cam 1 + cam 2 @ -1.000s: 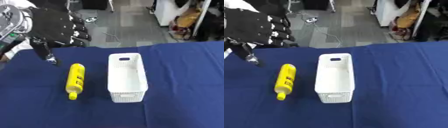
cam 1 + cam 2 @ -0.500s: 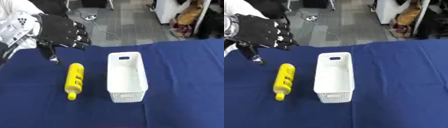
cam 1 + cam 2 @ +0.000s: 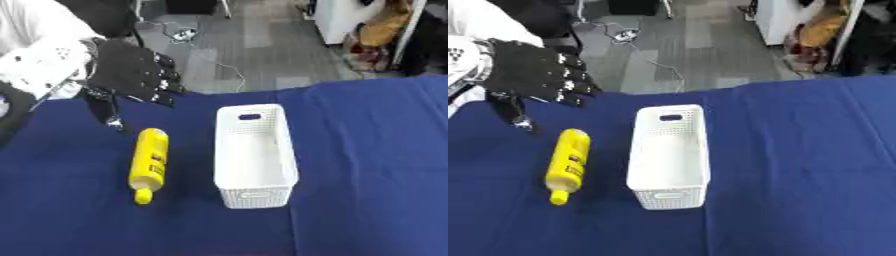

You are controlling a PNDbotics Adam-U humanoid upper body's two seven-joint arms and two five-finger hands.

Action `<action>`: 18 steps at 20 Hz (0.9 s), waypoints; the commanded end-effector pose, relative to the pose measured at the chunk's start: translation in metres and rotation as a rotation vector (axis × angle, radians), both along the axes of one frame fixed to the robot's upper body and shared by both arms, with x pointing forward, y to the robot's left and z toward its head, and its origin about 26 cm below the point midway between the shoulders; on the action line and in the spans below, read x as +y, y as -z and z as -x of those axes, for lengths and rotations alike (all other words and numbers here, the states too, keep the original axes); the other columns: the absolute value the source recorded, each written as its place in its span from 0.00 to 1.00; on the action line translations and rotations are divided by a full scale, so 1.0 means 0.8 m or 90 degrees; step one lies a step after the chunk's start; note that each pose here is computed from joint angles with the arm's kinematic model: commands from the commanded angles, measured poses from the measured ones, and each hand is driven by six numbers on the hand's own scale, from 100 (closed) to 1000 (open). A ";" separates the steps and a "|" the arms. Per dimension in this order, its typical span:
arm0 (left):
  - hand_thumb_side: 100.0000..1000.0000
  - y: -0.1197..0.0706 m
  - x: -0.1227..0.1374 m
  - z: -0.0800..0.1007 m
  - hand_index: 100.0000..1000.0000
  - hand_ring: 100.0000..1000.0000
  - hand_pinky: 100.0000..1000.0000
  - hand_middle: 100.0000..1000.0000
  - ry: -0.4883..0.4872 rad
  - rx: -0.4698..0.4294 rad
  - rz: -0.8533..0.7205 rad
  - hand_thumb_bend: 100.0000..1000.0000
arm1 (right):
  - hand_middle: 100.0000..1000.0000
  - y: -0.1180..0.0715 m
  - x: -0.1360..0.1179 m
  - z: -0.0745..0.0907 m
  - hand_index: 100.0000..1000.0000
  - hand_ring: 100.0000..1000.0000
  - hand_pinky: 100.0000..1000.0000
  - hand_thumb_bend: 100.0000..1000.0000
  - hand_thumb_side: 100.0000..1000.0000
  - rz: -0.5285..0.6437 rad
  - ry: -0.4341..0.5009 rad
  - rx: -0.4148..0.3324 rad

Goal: Pick up objects on the table and place them in the box.

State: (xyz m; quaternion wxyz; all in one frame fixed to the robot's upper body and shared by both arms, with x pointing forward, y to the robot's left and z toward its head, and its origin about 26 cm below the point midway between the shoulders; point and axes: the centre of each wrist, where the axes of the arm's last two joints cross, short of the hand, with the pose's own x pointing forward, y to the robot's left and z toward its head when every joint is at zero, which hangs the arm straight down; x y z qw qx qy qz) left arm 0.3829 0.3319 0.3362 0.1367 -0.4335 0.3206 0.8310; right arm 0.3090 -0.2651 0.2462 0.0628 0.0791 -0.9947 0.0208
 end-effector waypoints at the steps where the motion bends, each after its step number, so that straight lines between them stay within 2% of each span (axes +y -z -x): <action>1: 0.40 -0.012 0.009 0.005 0.82 0.76 0.77 0.83 -0.007 -0.018 -0.012 0.58 | 0.44 -0.012 0.001 0.003 0.52 0.34 0.23 0.01 0.89 0.008 -0.006 -0.021; 13: 0.41 0.009 0.012 0.001 0.81 0.76 0.74 0.82 0.026 0.002 -0.024 0.60 | 0.43 -0.015 0.001 0.003 0.52 0.34 0.23 0.02 0.88 0.019 -0.007 -0.024; 18: 0.41 0.018 0.013 0.000 0.81 0.75 0.73 0.82 0.035 0.013 -0.027 0.64 | 0.44 -0.018 0.001 0.003 0.52 0.34 0.23 0.02 0.88 0.023 -0.010 -0.028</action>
